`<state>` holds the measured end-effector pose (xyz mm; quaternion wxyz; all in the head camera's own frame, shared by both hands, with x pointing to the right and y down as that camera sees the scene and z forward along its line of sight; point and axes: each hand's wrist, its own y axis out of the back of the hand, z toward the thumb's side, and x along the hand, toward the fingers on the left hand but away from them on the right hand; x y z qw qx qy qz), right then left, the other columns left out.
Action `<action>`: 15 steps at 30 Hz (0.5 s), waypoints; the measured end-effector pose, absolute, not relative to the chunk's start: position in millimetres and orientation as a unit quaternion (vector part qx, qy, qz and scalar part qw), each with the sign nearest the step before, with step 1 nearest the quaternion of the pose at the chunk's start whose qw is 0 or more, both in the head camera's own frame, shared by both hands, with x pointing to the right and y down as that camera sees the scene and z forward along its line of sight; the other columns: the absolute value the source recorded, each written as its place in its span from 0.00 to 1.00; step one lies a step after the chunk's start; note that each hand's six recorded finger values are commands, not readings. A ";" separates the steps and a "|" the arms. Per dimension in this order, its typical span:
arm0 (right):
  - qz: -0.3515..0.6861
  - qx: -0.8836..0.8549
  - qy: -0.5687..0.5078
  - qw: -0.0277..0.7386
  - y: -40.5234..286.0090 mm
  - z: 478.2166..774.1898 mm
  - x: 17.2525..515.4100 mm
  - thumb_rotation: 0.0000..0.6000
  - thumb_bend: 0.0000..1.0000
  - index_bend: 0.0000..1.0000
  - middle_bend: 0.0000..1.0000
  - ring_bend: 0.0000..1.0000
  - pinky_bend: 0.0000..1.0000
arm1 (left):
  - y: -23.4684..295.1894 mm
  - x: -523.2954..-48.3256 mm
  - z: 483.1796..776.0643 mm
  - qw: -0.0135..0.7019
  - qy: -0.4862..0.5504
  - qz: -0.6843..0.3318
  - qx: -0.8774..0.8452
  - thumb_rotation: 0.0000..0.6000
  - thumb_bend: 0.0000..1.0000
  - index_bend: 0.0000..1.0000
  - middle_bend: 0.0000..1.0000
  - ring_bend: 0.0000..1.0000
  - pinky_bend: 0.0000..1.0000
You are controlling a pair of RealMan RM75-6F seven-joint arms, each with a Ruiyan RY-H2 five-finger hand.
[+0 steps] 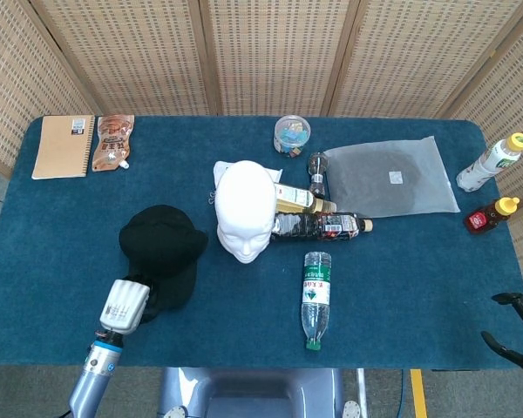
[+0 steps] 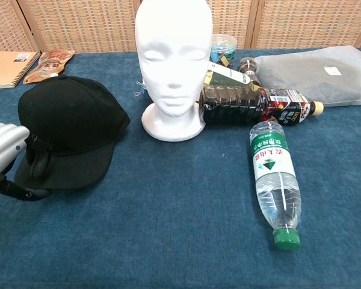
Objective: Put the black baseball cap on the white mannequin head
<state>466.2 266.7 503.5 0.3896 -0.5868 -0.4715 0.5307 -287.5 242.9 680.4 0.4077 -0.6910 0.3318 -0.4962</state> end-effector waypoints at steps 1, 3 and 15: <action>0.531 -0.586 -0.472 0.390 266.7 503.0 466.5 1.00 0.16 0.37 0.42 0.42 0.42 | 239.2 -286.4 677.7 0.410 0.338 -0.492 -0.690 1.00 0.13 0.70 0.67 0.50 0.65; 0.530 -0.586 -0.472 0.390 266.9 502.9 466.4 1.00 0.16 0.37 0.42 0.42 0.42 | 230.5 -284.1 672.4 0.414 0.351 -0.483 -0.687 1.00 0.13 0.70 0.67 0.50 0.65; 0.531 -0.575 -0.477 0.400 266.3 494.1 467.6 1.00 0.16 0.37 0.42 0.41 0.42 | 172.6 -276.1 658.6 0.414 0.406 -0.460 -0.672 1.00 0.13 0.70 0.67 0.50 0.65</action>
